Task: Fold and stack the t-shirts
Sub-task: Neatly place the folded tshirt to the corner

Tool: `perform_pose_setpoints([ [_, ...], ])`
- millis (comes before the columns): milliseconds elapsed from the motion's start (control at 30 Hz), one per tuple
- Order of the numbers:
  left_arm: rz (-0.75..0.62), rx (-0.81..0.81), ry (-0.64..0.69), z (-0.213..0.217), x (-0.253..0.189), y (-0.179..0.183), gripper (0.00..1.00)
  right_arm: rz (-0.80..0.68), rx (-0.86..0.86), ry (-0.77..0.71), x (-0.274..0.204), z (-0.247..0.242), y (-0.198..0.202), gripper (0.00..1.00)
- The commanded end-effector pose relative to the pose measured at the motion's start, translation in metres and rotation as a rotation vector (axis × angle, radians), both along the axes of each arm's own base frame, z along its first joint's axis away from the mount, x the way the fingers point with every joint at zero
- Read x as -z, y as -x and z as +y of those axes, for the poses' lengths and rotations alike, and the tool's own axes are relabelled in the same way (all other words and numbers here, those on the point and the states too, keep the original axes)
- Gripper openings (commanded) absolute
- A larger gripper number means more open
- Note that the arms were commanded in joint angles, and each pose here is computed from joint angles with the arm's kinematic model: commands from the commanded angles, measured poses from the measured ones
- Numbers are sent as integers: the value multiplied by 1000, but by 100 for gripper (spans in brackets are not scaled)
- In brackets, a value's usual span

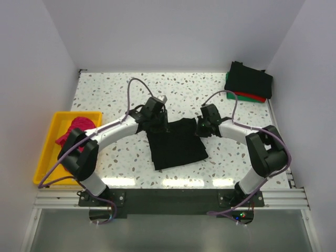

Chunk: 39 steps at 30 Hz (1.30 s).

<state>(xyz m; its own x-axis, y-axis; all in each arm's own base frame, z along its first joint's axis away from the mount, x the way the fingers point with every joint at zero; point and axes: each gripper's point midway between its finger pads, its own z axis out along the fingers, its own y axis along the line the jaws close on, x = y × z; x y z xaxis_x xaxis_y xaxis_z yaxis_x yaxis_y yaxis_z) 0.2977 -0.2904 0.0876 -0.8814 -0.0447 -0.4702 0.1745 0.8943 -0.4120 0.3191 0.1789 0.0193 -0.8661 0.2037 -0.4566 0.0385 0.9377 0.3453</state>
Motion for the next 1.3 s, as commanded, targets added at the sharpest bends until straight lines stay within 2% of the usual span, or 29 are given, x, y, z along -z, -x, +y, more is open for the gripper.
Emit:
perform_pose_setpoints([
  [0, -128, -43, -13, 36, -56, -19, 27, -6, 47, 205, -7, -30, -20, 0],
  [33, -133, -51, -19, 44, -59, -18, 28, -11, 55, 239, -11, -33, -27, 0],
  [67, -139, -52, -28, 51, -62, -16, 28, -66, 84, 273, -31, -34, -52, 0],
  [100, -166, -78, -21, 64, -74, -19, 28, -13, 81, 352, -19, -44, -51, 0],
  [167, -169, -95, -40, 79, -74, -14, 28, -80, 122, 428, -43, -50, -86, 0],
  [233, -199, -132, -56, 96, -77, -13, 28, -94, 137, 500, -41, -59, -106, 0],
  [267, -206, -130, -64, 101, -78, -12, 28, -153, 165, 498, -61, -58, -132, 0],
  [333, -206, -144, -81, 110, -78, -10, 28, -135, 186, 544, -67, -76, -153, 0],
  [367, -206, -139, -94, 113, -76, -9, 27, -165, 209, 549, -78, -77, -178, 0],
  [467, -218, -140, -114, 120, -73, -5, 27, -194, 219, 592, -90, -91, -220, 0],
  [567, -232, -147, -128, 124, -71, -4, 27, -259, 230, 651, -115, -105, -251, 0],
  [633, -242, -150, -134, 127, -71, -4, 27, -266, 225, 723, -109, -119, -265, 0],
  [667, -249, -149, -137, 128, -72, -4, 27, -305, 251, 726, -126, -126, -277, 0],
  [700, -254, -150, -140, 129, -72, -4, 27, -296, 238, 754, -118, -131, -283, 0],
  [867, -262, -140, -154, 131, -69, -5, 27, -431, 281, 785, -158, -145, -309, 0],
  [1267, -255, -118, -135, 130, -63, 1, 27, -661, 350, 869, -269, -173, -322, 0],
])
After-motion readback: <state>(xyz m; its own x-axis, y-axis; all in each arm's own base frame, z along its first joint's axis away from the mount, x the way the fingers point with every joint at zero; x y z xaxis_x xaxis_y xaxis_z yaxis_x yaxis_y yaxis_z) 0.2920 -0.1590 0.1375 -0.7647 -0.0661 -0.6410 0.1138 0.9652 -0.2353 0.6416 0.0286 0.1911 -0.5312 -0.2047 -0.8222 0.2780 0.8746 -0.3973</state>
